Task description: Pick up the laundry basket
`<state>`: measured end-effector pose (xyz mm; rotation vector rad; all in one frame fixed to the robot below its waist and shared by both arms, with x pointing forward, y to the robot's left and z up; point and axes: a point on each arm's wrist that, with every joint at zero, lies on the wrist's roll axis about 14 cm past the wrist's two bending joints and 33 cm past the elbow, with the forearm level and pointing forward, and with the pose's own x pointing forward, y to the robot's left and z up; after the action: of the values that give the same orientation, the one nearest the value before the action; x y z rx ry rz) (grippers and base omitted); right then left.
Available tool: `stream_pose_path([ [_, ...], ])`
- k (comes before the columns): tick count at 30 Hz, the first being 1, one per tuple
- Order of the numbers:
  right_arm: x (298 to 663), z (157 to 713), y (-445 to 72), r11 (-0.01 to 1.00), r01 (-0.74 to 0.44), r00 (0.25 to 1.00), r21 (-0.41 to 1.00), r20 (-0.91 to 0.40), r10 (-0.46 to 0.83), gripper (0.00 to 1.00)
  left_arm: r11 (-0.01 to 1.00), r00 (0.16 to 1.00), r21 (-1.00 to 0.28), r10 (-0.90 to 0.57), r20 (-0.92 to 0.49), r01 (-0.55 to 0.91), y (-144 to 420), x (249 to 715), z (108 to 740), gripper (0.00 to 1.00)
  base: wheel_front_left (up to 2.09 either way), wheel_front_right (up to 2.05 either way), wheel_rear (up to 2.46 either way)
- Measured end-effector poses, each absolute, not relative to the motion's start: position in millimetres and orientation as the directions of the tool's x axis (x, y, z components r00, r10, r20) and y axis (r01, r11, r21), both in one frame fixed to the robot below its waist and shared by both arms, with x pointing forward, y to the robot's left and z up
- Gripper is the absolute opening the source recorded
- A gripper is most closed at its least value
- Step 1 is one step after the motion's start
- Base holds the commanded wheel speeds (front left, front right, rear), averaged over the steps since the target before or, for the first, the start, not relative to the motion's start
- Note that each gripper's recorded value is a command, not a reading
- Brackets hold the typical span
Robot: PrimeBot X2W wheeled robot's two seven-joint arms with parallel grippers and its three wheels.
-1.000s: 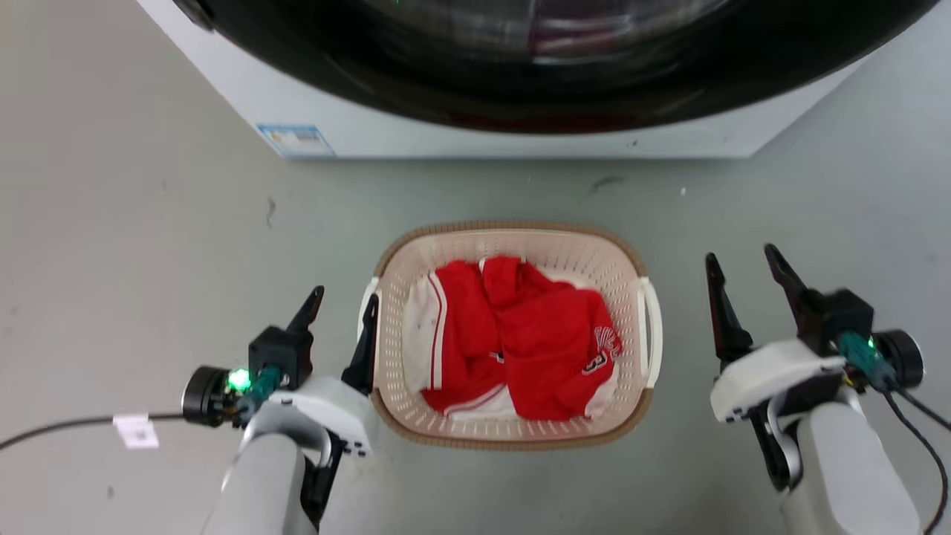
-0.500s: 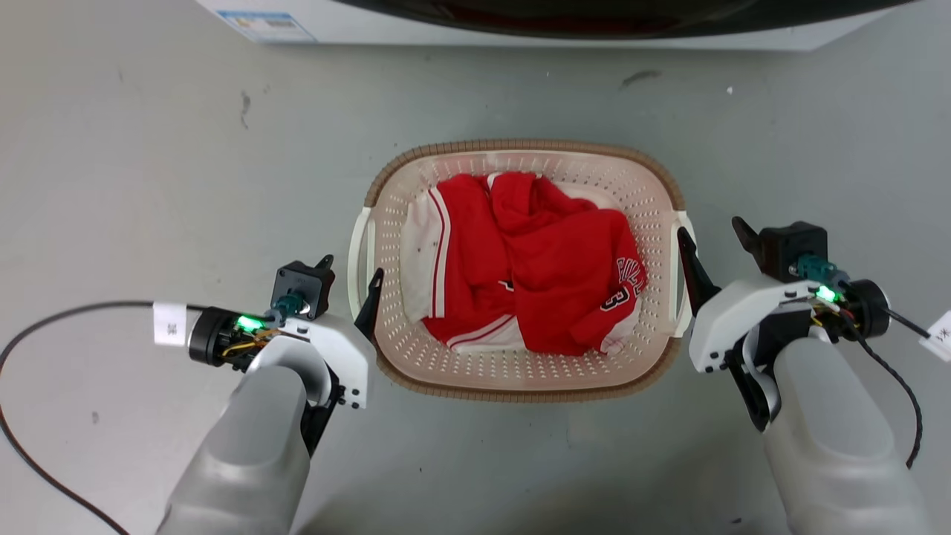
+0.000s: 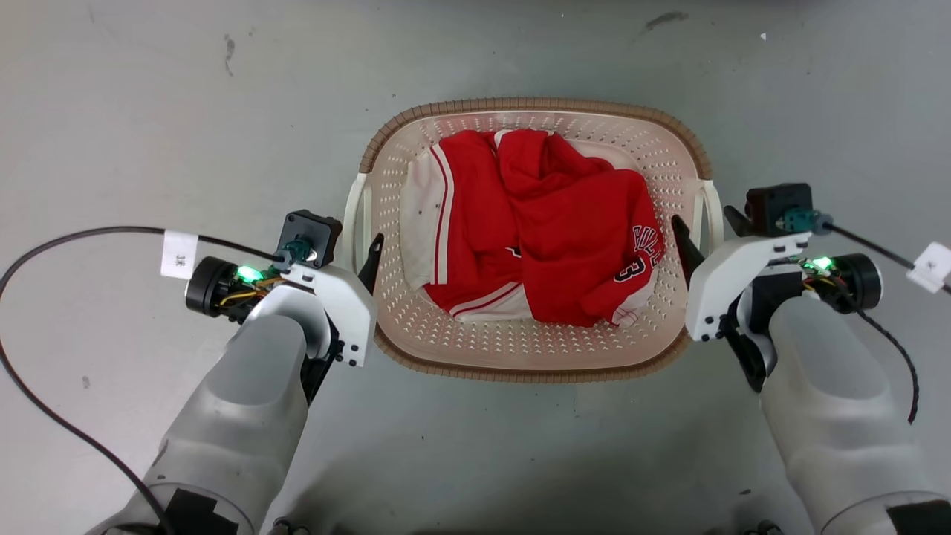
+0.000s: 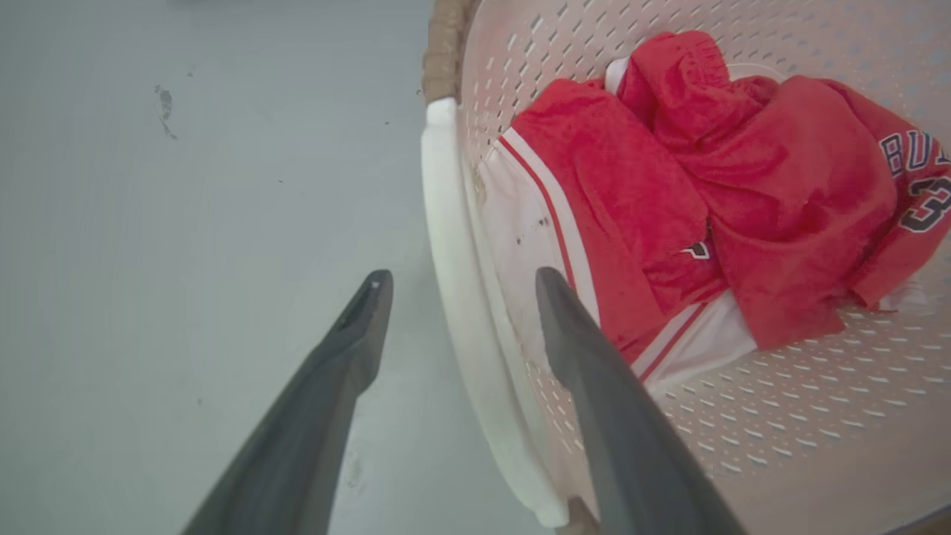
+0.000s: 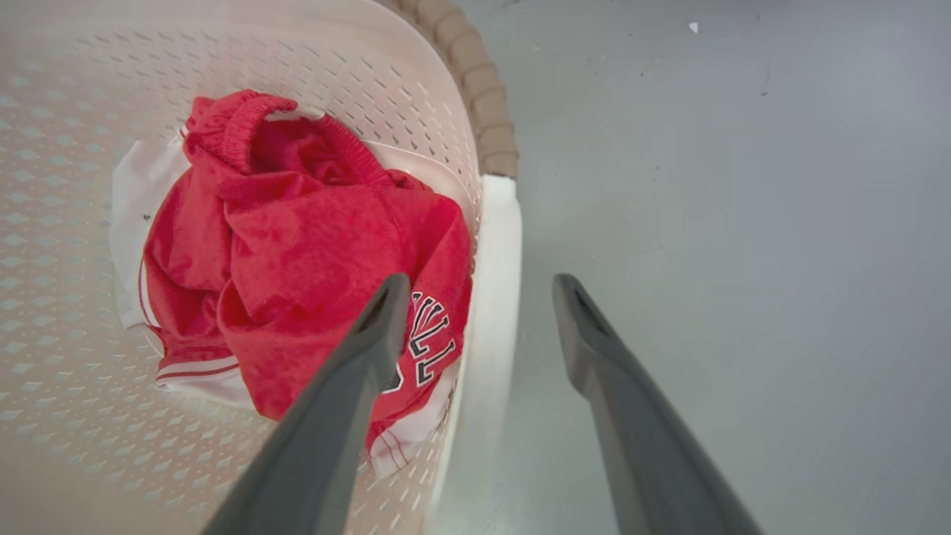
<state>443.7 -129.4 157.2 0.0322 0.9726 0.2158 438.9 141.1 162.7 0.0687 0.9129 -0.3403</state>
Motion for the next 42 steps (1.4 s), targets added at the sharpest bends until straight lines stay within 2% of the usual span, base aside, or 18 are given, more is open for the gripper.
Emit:
stream_pose_path([
  [9, 425.4, 136.6, -128.1, 0.976, -0.173, 0.402, 0.133, -0.895, 0.193, 1.00, 0.930, 0.482, -0.094, -0.269, -0.834, 0.356, 138.1, 430.1, 149.0, 1.00, 0.00, 0.00, 0.00],
  [16, 421.6, 127.8, -124.9, 0.973, -0.178, 0.338, 0.146, -0.920, 0.200, 1.00, 0.919, 0.411, -0.108, -0.272, -0.870, 0.379, 137.2, 424.3, 138.2, 1.00, 0.00, 0.00, 0.00],
  [34, 416.0, 120.9, -122.3, 0.972, -0.172, 0.321, 0.159, -0.924, 0.208, 1.00, 0.908, 0.342, -0.139, -0.285, -0.895, 0.394, 138.6, 414.6, 131.0, 0.99, 0.00, 0.00, 0.00],
  [35, 415.9, 120.5, -122.0, 0.972, -0.172, 0.320, 0.160, -0.924, 0.208, 1.00, 0.909, 0.340, -0.142, -0.286, -0.896, 0.392, 138.3, 414.7, 130.7, 0.95, 0.00, 0.00, 0.00],
  [36, 415.8, 120.2, -121.3, 0.971, -0.176, 0.320, 0.160, -0.924, 0.210, 1.00, 0.910, 0.333, -0.148, -0.288, -0.898, 0.388, 137.3, 413.9, 130.3, 0.00, 0.00, 0.00, 0.00],
  [37, 415.9, 120.0, -120.6, 0.971, -0.177, 0.320, 0.162, -0.923, 0.212, 0.43, 0.909, 0.325, -0.155, -0.291, -0.900, 0.386, 135.7, 412.6, 130.0, 0.00, 0.00, 0.00, 0.00],
  [38, 416.7, 120.2, -120.0, 0.971, -0.176, 0.325, 0.163, -0.921, 0.214, 0.00, 0.909, 0.309, -0.163, -0.292, -0.905, 0.383, 134.0, 410.0, 129.3, 0.00, 0.00, 0.00, 0.00],
  [42, 416.6, 119.9, -118.3, 0.970, -0.177, 0.324, 0.167, -0.921, 0.218, 0.00, 0.912, 0.293, -0.182, -0.300, -0.908, 0.368, 133.2, 408.4, 129.6, 0.00, 0.00, 0.00, 0.00],
])
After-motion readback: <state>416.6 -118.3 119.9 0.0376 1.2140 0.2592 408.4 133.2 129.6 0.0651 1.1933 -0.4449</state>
